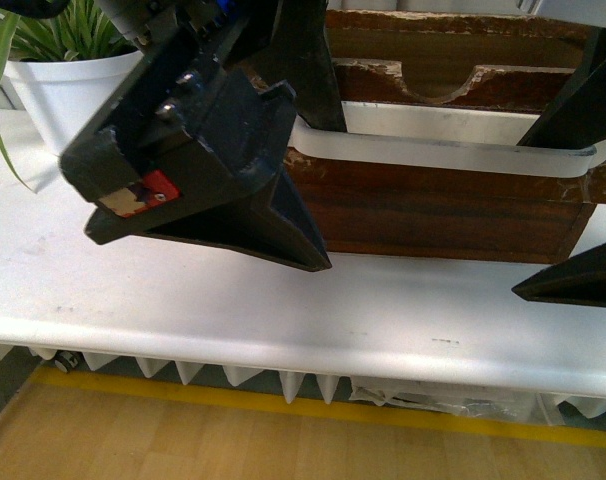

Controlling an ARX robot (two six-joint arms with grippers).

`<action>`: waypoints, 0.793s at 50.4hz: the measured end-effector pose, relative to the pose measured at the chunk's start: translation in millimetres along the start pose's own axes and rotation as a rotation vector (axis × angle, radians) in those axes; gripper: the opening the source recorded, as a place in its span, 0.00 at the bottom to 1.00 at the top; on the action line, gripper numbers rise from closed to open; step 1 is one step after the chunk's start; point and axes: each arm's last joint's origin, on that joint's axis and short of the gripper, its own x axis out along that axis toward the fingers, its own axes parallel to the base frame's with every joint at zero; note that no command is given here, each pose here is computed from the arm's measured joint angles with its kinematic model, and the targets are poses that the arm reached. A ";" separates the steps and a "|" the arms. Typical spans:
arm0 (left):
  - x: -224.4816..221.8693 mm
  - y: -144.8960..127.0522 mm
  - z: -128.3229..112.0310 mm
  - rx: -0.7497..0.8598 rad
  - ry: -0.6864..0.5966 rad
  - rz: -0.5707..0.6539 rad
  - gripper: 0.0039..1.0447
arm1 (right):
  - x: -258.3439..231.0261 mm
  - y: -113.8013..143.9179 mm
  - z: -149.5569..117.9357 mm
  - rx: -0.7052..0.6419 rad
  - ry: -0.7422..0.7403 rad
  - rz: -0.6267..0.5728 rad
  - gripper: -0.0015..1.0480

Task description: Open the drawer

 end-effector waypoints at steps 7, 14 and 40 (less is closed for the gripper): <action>-3.6 -4.9 0.8 0.007 0.001 -0.002 0.94 | -3.0 6.3 0.7 -0.014 0.003 0.013 0.91; -5.0 -10.2 1.8 0.019 -0.009 0.018 0.94 | -5.4 10.1 0.7 -0.018 -0.009 0.007 0.91; -49.6 -38.4 2.5 -0.018 -0.240 0.456 0.94 | -53.6 27.7 -16.8 0.089 -0.278 -0.218 0.91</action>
